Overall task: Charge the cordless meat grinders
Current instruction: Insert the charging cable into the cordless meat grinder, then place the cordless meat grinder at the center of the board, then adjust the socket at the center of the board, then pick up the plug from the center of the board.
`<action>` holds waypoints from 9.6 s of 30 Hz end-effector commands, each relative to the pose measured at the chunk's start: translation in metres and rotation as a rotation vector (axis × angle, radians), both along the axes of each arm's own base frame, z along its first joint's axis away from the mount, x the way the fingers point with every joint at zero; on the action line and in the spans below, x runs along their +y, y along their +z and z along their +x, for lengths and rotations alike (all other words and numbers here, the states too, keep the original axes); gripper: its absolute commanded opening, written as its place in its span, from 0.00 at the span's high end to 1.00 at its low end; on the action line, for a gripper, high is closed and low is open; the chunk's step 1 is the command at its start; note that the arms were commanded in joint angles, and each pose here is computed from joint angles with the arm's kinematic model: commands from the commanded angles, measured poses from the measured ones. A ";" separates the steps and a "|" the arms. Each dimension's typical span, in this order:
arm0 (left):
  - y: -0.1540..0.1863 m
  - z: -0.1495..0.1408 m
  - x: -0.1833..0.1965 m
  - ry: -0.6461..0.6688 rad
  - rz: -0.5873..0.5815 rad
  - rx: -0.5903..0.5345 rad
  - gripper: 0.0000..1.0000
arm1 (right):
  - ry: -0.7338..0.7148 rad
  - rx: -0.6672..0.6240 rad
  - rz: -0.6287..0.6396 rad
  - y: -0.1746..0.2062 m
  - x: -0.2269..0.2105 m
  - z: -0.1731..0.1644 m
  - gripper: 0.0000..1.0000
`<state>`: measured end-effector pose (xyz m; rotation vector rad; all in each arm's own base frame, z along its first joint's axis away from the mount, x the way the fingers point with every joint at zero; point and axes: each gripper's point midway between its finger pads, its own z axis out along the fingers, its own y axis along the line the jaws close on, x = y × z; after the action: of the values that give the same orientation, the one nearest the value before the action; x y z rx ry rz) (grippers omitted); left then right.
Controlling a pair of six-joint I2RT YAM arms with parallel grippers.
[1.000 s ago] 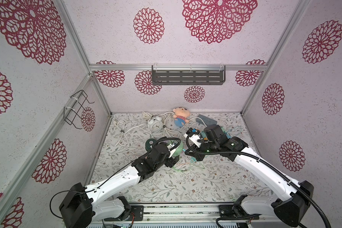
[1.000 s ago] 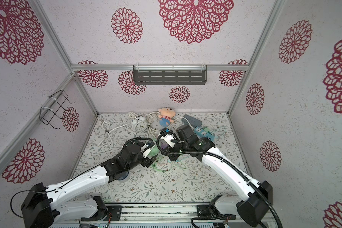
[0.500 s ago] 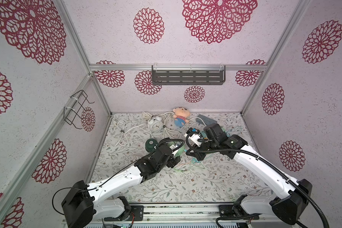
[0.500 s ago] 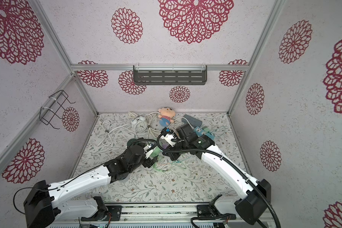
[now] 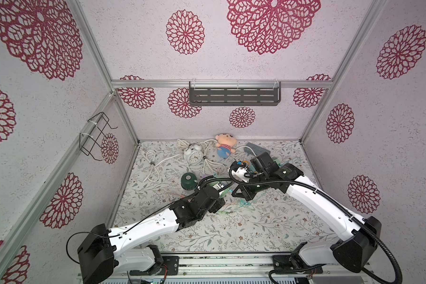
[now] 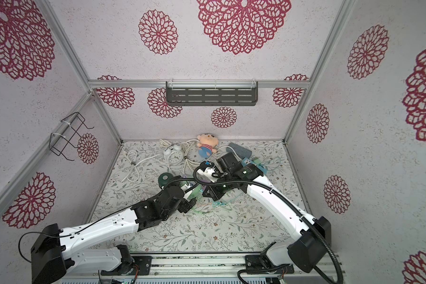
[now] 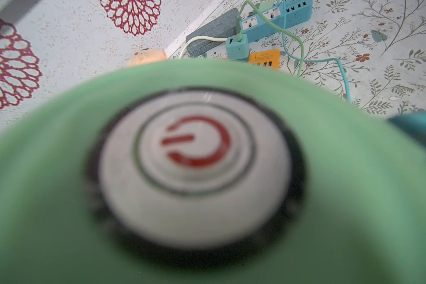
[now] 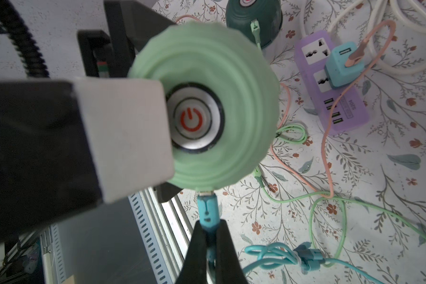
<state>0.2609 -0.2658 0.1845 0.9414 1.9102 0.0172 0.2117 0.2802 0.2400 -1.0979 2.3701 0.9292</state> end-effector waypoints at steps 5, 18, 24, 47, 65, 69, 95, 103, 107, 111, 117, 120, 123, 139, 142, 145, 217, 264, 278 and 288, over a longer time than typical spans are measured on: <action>0.028 -0.090 -0.103 -0.492 -0.125 0.037 0.33 | -0.069 -0.414 0.324 0.100 0.035 0.073 1.00; 0.006 -0.113 -0.118 -0.541 -0.046 0.066 0.34 | -0.081 -0.466 0.310 0.125 0.014 0.083 1.00; 0.006 -0.116 -0.117 -0.544 -0.060 0.074 0.35 | -0.086 -0.482 0.312 0.131 0.009 0.087 1.00; 0.011 -0.100 -0.117 -0.466 -0.160 -0.005 0.39 | 0.072 -0.360 0.327 0.123 0.023 0.047 0.94; 0.012 -0.089 -0.103 -0.371 -0.281 -0.044 0.40 | 0.005 -0.363 0.272 0.117 -0.001 0.031 0.37; 0.010 -0.083 -0.099 -0.347 -0.312 -0.047 0.40 | -0.142 -0.432 0.207 0.112 -0.021 0.050 0.26; -0.107 -0.053 -0.069 -0.141 -0.635 -0.017 0.29 | -0.538 -0.111 0.161 -0.011 -0.071 0.072 0.58; -0.121 -0.054 -0.050 -0.101 -0.576 -0.031 0.03 | -0.446 -0.067 0.141 -0.016 -0.060 0.035 0.56; -0.118 -0.055 -0.041 -0.093 -0.557 -0.048 0.03 | -0.422 -0.050 0.096 -0.028 -0.055 0.022 0.53; -0.118 -0.061 -0.039 -0.111 -0.527 -0.019 0.03 | -0.394 -0.029 0.050 -0.042 -0.051 0.013 0.51; -0.123 -0.072 -0.034 -0.109 -0.446 0.025 0.03 | -0.369 -0.029 0.017 -0.056 -0.049 0.007 0.41; -0.123 -0.078 -0.030 -0.107 -0.402 0.050 0.03 | -0.360 -0.036 0.026 -0.057 -0.048 0.007 0.38; -0.128 -0.084 -0.026 -0.098 -0.320 0.102 0.03 | -0.339 -0.025 0.019 -0.064 -0.047 0.004 0.36; -0.149 -0.096 -0.013 -0.001 -0.287 0.137 0.03 | -0.203 0.044 -0.008 -0.086 -0.031 -0.039 0.27; -0.155 -0.095 -0.012 0.015 -0.308 0.130 0.03 | -0.197 0.049 -0.016 -0.088 -0.031 -0.040 0.27; -0.154 -0.097 -0.015 0.010 -0.325 0.101 0.03 | -0.213 0.039 -0.035 -0.090 -0.033 -0.038 0.26; 0.019 0.055 0.048 0.277 -0.604 0.349 0.02 | -1.343 0.115 -0.062 -0.164 -0.238 0.276 0.30; 0.027 0.086 0.024 0.244 -0.602 0.445 0.05 | -1.319 0.062 -0.438 -0.204 -0.312 0.338 0.35; 0.083 0.132 -0.015 0.163 -0.632 0.549 0.10 | -1.313 -0.070 -0.341 -0.141 -0.308 0.337 0.77; 0.128 0.165 -0.022 0.136 -0.718 0.614 0.11 | -1.170 -0.430 -0.163 -0.005 -0.254 0.293 0.92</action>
<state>0.4263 -0.2900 0.3064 0.3294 2.2329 -0.8494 0.5033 -0.0073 0.1754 0.3378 2.3251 0.0214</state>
